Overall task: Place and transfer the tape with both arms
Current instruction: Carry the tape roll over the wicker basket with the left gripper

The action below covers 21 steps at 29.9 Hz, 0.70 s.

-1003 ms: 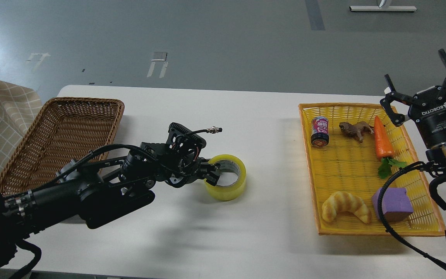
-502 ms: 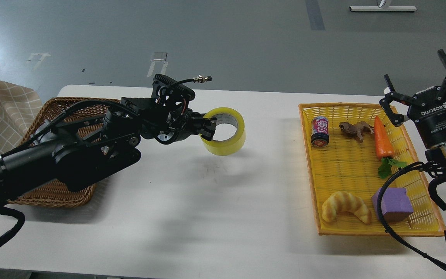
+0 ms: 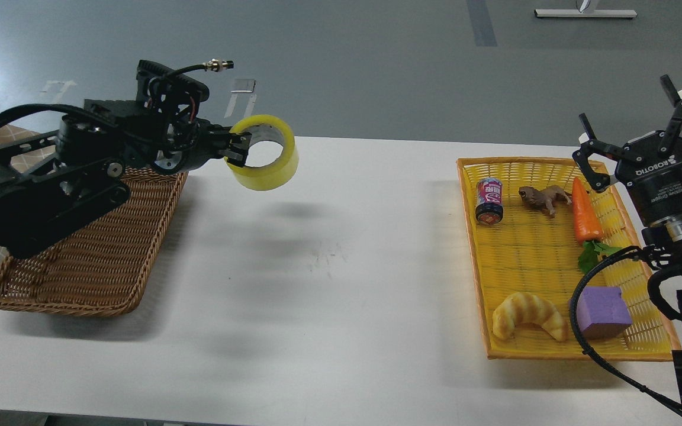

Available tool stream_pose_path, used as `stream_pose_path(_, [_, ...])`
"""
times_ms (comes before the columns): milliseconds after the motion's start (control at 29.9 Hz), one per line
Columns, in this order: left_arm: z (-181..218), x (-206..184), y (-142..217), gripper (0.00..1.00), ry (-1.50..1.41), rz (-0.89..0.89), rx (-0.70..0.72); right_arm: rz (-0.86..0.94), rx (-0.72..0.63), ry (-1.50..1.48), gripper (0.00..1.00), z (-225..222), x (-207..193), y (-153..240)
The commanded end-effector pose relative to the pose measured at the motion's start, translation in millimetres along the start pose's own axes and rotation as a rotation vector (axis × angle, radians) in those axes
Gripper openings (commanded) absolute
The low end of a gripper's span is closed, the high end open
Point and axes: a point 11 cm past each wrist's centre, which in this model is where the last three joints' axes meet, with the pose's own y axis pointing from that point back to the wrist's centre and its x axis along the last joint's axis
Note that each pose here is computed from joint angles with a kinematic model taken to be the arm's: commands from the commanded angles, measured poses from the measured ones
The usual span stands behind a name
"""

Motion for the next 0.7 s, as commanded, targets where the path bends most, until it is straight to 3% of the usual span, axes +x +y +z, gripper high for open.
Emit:
stream_pose_path(0, [-27.4,-3.2,13.5,0.0,0.018,-0.007,0.056,-0.005,-0.001,-0.01,1.0,3.4,-1.6,-1.7])
stream_pose_path(334, [-97.1,-44.7,50.6,0.0,0.046,-0.096,0.209,-0.011,-0.005,-0.026,1.0,9.6,-3.8,-4.4])
stream_pose_path(669, [-124.1,-85.1,68.1,0.0,0.093,-0.182,0.265,-0.02,-0.023,-0.044,1.0,20.9,-6.9,-6.6])
